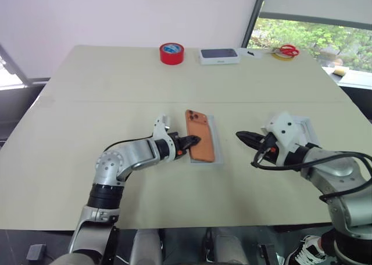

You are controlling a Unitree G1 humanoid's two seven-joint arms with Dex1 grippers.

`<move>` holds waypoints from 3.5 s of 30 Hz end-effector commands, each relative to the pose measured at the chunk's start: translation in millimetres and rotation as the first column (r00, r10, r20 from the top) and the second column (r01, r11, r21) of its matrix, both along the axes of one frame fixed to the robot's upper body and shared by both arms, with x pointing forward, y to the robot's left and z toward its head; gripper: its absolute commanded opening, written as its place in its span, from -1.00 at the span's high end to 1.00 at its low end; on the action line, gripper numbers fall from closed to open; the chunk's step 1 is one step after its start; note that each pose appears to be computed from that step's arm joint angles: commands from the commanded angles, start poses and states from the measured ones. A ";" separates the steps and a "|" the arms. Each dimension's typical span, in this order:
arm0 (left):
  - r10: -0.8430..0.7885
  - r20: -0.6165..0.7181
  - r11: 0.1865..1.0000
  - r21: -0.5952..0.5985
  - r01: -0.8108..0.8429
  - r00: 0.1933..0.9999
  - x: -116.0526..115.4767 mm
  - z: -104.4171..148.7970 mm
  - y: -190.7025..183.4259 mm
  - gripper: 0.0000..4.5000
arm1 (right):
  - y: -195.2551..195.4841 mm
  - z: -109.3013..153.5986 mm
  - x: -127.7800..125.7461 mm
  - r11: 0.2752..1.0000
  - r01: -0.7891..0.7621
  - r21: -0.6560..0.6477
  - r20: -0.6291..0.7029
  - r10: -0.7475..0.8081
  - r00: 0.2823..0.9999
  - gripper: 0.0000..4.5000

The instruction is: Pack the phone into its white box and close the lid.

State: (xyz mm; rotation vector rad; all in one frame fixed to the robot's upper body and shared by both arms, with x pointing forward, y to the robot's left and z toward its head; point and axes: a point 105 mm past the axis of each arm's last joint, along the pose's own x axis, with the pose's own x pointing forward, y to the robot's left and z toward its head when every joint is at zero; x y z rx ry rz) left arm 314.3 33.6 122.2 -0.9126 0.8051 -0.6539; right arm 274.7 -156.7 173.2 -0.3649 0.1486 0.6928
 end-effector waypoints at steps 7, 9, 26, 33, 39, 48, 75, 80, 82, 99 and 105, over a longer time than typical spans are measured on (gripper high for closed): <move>-0.045 0.071 0.998 -0.046 0.049 0.996 2.1 17.7 -16.5 0.99 | 3.1 11.2 -3.4 1.000 -0.003 -0.013 0.066 0.004 0.998 1.00; -0.062 0.071 0.997 -0.039 0.065 0.996 0.7 16.1 -18.8 0.79 | 3.7 10.9 -2.9 1.000 -0.003 -0.012 0.065 0.004 0.998 1.00; -0.282 0.304 0.950 0.219 0.221 0.910 -17.2 46.1 30.4 -0.85 | -2.4 -7.1 8.8 0.993 0.058 -0.105 0.019 -0.056 0.998 1.00; -0.341 0.446 0.823 0.567 0.033 0.827 9.2 41.9 65.2 -0.48 | -11.9 -21.6 30.1 0.971 0.166 -0.174 -0.031 -0.174 0.984 1.00; -0.462 0.422 0.711 0.702 0.042 0.780 22.0 10.8 48.1 0.91 | 1.9 -33.2 49.4 0.952 0.192 -0.238 -0.043 -0.208 0.977 1.00; -0.603 0.391 0.682 0.704 0.196 0.695 10.3 -2.6 9.1 0.98 | 34.5 -52.7 52.7 0.956 0.128 -0.264 -0.091 -0.157 0.984 1.00; -0.696 0.418 0.700 0.575 0.424 0.584 6.4 -2.9 -94.7 0.98 | -53.5 -29.7 15.8 0.904 0.275 -0.327 -0.066 -0.312 0.948 1.00; -0.687 0.411 0.706 0.575 0.414 0.600 8.8 -5.2 -87.0 0.98 | -68.6 -4.1 31.4 0.892 0.347 -0.289 0.008 -0.360 0.933 1.00; -0.682 0.410 0.708 0.576 0.409 0.605 9.9 -5.7 -84.8 0.98 | -74.7 -4.2 37.7 0.883 0.363 -0.296 0.015 -0.376 0.927 1.00; -0.665 0.435 0.719 0.594 0.362 0.607 18.9 -3.9 -91.1 0.98 | -56.9 -54.2 26.2 0.933 0.184 -0.310 -0.165 -0.243 0.956 1.00; -0.709 0.452 0.693 0.587 0.419 0.541 9.0 -0.8 -113.4 0.98 | -57.5 -57.5 6.6 0.929 0.208 -0.307 -0.186 -0.273 0.944 1.00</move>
